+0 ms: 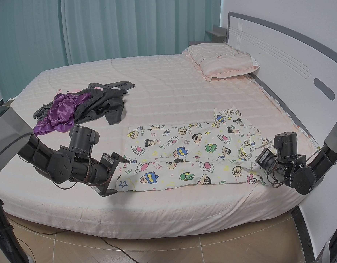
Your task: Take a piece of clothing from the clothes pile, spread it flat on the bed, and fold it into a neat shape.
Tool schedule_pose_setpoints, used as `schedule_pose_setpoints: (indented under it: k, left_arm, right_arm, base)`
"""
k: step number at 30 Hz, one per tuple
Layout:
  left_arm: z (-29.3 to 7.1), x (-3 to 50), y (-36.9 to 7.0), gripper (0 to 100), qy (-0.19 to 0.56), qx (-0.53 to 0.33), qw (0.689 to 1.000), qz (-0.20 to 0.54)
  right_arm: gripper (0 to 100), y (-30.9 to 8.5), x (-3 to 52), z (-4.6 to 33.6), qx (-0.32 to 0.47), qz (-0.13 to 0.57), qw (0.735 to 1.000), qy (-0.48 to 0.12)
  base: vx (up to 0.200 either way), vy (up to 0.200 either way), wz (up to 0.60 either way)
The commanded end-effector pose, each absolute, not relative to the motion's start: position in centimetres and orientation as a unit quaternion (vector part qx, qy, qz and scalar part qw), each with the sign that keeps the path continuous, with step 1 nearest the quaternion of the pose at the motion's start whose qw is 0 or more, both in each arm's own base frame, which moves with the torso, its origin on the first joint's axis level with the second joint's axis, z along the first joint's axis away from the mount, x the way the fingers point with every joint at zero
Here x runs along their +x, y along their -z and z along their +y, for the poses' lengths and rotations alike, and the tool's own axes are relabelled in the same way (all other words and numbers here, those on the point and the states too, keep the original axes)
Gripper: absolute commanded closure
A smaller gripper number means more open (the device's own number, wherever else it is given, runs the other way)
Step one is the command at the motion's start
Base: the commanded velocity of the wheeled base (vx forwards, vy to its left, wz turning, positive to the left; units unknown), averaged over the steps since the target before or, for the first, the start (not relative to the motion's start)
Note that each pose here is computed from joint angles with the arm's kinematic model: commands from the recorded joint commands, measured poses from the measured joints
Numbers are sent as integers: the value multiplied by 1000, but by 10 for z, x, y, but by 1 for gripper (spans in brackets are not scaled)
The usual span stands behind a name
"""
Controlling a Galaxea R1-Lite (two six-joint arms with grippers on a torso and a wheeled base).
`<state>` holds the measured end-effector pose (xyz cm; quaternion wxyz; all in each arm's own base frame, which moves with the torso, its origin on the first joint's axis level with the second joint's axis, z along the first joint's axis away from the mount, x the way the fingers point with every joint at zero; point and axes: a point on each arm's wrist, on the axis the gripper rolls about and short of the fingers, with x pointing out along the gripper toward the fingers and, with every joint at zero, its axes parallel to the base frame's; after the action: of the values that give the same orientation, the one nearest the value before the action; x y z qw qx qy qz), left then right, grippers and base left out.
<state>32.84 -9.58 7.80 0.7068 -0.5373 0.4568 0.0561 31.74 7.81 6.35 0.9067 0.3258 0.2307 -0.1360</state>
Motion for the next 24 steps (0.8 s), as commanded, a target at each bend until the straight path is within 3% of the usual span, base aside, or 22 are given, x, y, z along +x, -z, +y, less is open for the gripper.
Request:
schedule_pose_setpoints:
  k: [1,10,11,24]
  left_arm:
    - [-96,328,-78,0,-56,-537,706,457]
    - [-96,328,-77,0,-57,-537,706,458]
    - [-96,328,-78,0,-56,-537,706,457]
    - [-96,328,-77,0,-58,-537,706,458]
  right_arm:
    - [100,-64,305,89,314,236,910,130]
    - [100,-59,288,93,295,241,913,147]
    - [0,-57,287,93,294,243,913,147]
    - [0,-69,255,87,309,234,912,131]
  base:
    - [0,0,0]
    - [0,0,0]
    - [0,0,0]
    - [0,0,0]
